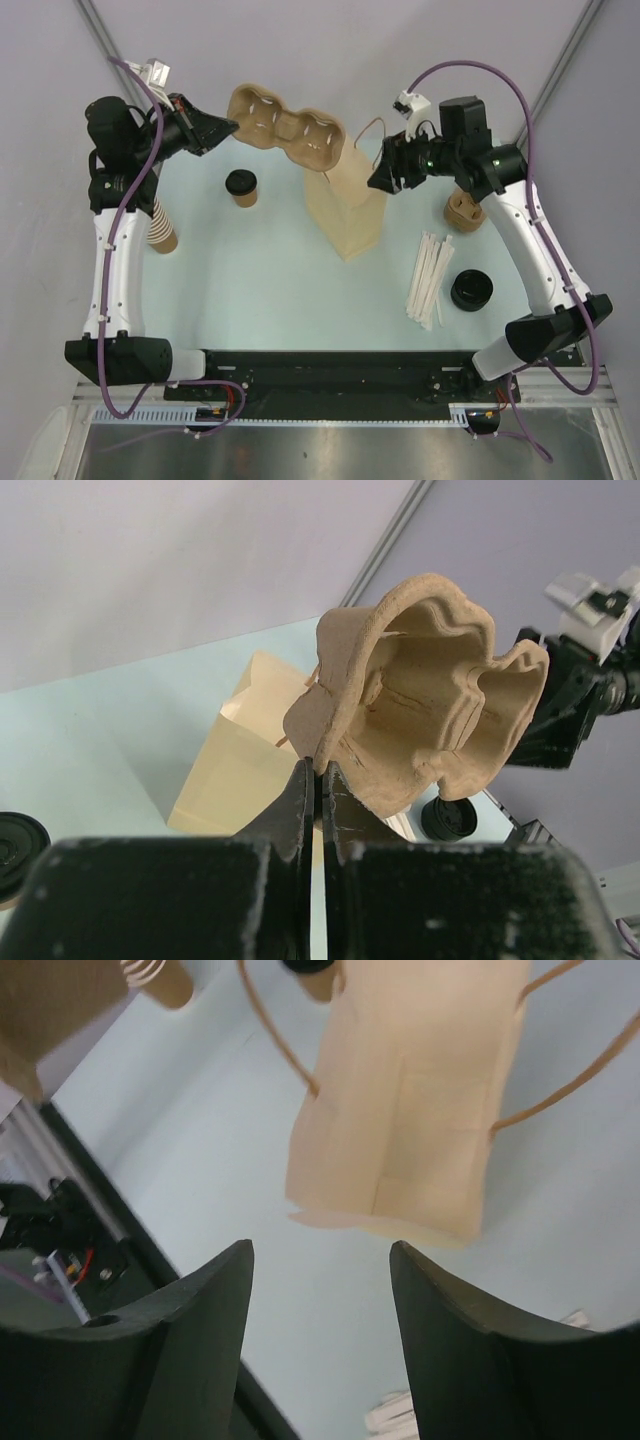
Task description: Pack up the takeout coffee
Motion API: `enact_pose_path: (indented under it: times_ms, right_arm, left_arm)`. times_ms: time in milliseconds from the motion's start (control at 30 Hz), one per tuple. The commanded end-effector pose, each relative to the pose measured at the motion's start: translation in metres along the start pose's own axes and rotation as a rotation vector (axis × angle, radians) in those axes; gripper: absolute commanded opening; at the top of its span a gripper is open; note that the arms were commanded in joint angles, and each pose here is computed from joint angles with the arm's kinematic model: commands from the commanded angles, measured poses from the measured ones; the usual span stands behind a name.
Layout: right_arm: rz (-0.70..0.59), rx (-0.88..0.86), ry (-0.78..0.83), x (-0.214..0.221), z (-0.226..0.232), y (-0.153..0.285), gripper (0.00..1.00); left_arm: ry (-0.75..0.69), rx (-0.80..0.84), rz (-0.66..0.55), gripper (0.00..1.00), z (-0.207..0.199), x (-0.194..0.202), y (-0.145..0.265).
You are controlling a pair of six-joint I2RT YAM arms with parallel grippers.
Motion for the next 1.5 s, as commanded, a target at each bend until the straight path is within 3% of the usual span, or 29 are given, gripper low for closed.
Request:
enact_pose_path:
  times_ms: [0, 133, 400, 467, 500, 567, 600, 933, 1133, 1467]
  right_arm:
    - [-0.122, 0.188, 0.098, -0.048, -0.038, 0.011, 0.63]
    - [-0.035, 0.227, 0.13, -0.046, -0.065, -0.017, 0.62]
    - [-0.06, 0.23, 0.144, -0.069, -0.085, -0.038, 0.63]
    - [-0.052, 0.212, 0.103, -0.065, -0.09, -0.045, 0.52]
    - [-0.043, 0.201, 0.084, -0.061, -0.091, -0.046, 0.33]
    - [-0.049, 0.16, 0.042, -0.06, -0.086, -0.043, 0.08]
    - [-0.054, 0.145, 0.023, -0.06, -0.084, -0.041, 0.0]
    - [-0.107, -0.206, -0.373, -0.037, -0.011, 0.004, 0.0]
    - [-0.124, -0.121, -0.639, -0.032, -0.007, 0.009, 0.0]
    - [-0.057, -0.036, -0.791, 0.011, -0.016, 0.019, 0.0]
  left_arm:
    - [-0.059, 0.016, -0.063, 0.0, -0.014, -0.02, 0.007]
    - [-0.081, 0.012, -0.074, 0.0, -0.014, -0.024, 0.007]
    - [-0.082, 0.004, -0.078, 0.0, -0.01, -0.024, 0.006]
    - [-0.084, 0.005, -0.08, 0.0, -0.009, -0.023, 0.005]
    - [-0.085, 0.006, -0.081, 0.0, -0.009, -0.023, 0.006]
    - [-0.093, 0.007, -0.081, 0.0, -0.01, -0.023, 0.006]
    - [-0.092, 0.005, -0.08, 0.0, -0.01, -0.023, 0.006]
    - [-0.082, 0.001, -0.088, 0.0, -0.006, -0.02, 0.005]
    - [-0.081, 0.0, -0.086, 0.0, -0.005, -0.018, 0.005]
    - [-0.081, 0.001, -0.072, 0.0, -0.003, -0.015, 0.004]
Point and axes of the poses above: each gripper's point midway between its finger pads, its own y axis back along the fingers, its own z axis along the line the jaws close on, x = y × z, the point moved 2 cm from there along y, back along the fingers, and after that the axes turned 2 degrees about y, right-handed, at the moved point
